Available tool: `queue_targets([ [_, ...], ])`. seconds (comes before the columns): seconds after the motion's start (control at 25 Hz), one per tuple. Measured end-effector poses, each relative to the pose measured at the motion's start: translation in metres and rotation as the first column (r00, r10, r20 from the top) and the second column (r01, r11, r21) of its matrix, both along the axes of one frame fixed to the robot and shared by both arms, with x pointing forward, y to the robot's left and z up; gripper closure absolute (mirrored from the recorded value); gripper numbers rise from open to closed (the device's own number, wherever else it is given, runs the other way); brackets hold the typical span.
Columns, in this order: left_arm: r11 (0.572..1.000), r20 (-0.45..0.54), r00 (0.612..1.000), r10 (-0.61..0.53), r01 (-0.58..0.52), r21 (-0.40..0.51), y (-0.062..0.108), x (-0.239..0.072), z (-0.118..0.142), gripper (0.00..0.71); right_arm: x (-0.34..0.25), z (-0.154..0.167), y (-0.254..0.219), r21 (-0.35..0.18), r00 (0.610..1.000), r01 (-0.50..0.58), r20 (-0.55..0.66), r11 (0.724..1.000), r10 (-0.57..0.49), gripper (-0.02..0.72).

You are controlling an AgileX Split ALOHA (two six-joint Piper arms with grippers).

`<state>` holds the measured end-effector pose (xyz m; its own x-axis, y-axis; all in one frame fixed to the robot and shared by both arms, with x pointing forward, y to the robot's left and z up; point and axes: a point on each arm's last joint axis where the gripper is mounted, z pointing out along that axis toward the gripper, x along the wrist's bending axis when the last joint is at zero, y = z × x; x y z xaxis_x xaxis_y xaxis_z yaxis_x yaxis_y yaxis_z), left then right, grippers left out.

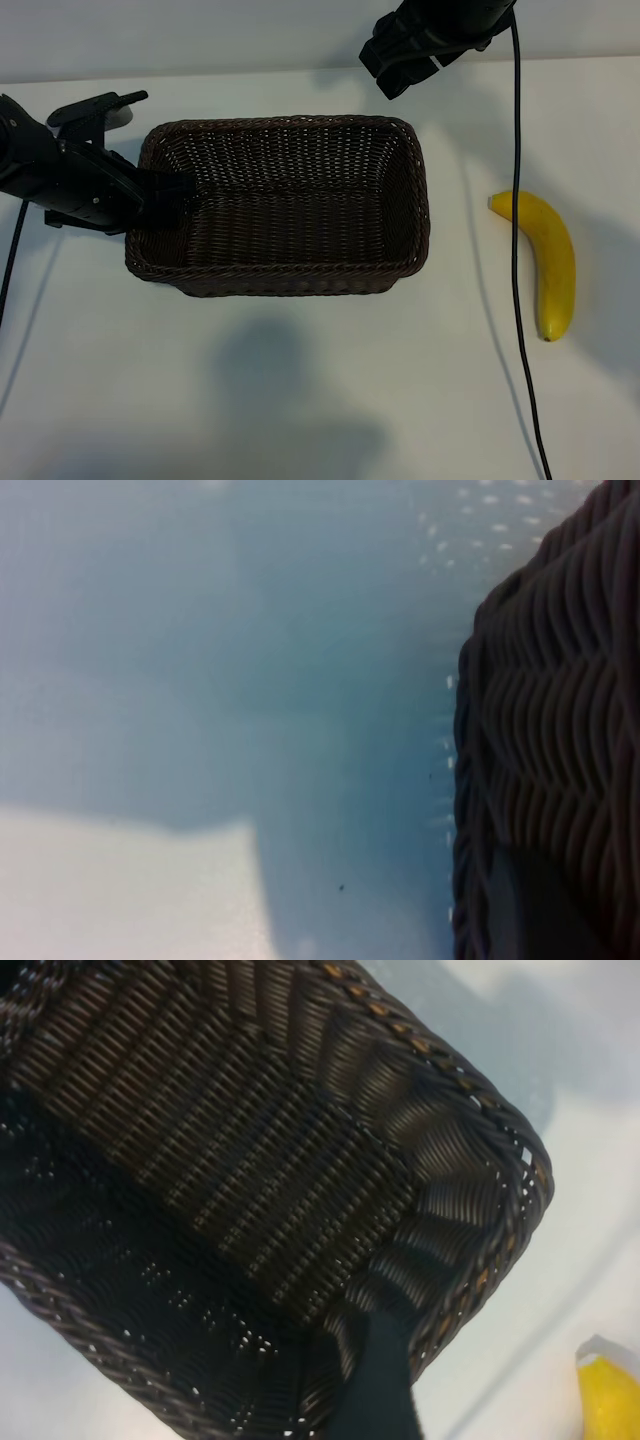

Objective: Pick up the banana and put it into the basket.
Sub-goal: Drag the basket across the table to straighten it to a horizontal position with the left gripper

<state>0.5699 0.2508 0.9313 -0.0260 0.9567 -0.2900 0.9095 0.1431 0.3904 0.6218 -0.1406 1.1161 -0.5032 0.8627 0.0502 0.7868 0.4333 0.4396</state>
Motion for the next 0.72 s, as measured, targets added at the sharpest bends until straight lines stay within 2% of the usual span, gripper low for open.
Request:
queue_targets([
  [0.2,1.000,-0.004,1.000,-0.001,0.001,-0.002,-0.0002,-0.0003,-0.0001,0.558,0.0000,0.0000,0.0000,0.000,1.000,0.000,0.000,1.000,0.000,0.109],
  [0.28,1.000,-0.011,1.000,-0.003,0.003,-0.005,-0.0005,-0.0010,-0.0003,0.522,0.0000,0.0000,0.0000,0.000,1.000,0.000,0.000,1.000,0.000,0.109],
  [0.4,1.000,-0.022,1.000,0.000,0.000,-0.016,-0.0010,-0.0016,-0.0003,0.355,0.0000,0.0000,0.0000,0.000,1.000,0.000,0.000,1.000,0.000,0.109],
  [0.48,1.000,-0.028,1.000,0.001,-0.002,-0.023,-0.0014,-0.0022,-0.0001,0.215,0.0000,0.0000,0.0000,0.000,1.000,0.000,0.000,1.000,0.000,0.109],
  [0.56,1.000,-0.035,0.999,-0.001,0.000,-0.026,-0.0018,-0.0030,0.0004,0.117,0.0000,0.0000,0.0000,0.000,1.000,0.000,0.000,1.000,0.000,0.109],
  [0.64,1.000,-0.038,0.999,-0.004,0.002,-0.030,-0.0021,-0.0039,0.0018,0.069,0.0000,0.0000,0.0000,0.000,1.000,0.000,0.000,1.000,0.000,0.109],
  [0.72,0.999,-0.033,0.999,-0.006,0.005,-0.033,-0.0023,-0.0047,0.0050,0.065,0.0000,0.0000,0.0000,0.000,1.000,0.000,0.000,1.000,0.000,0.109],
])
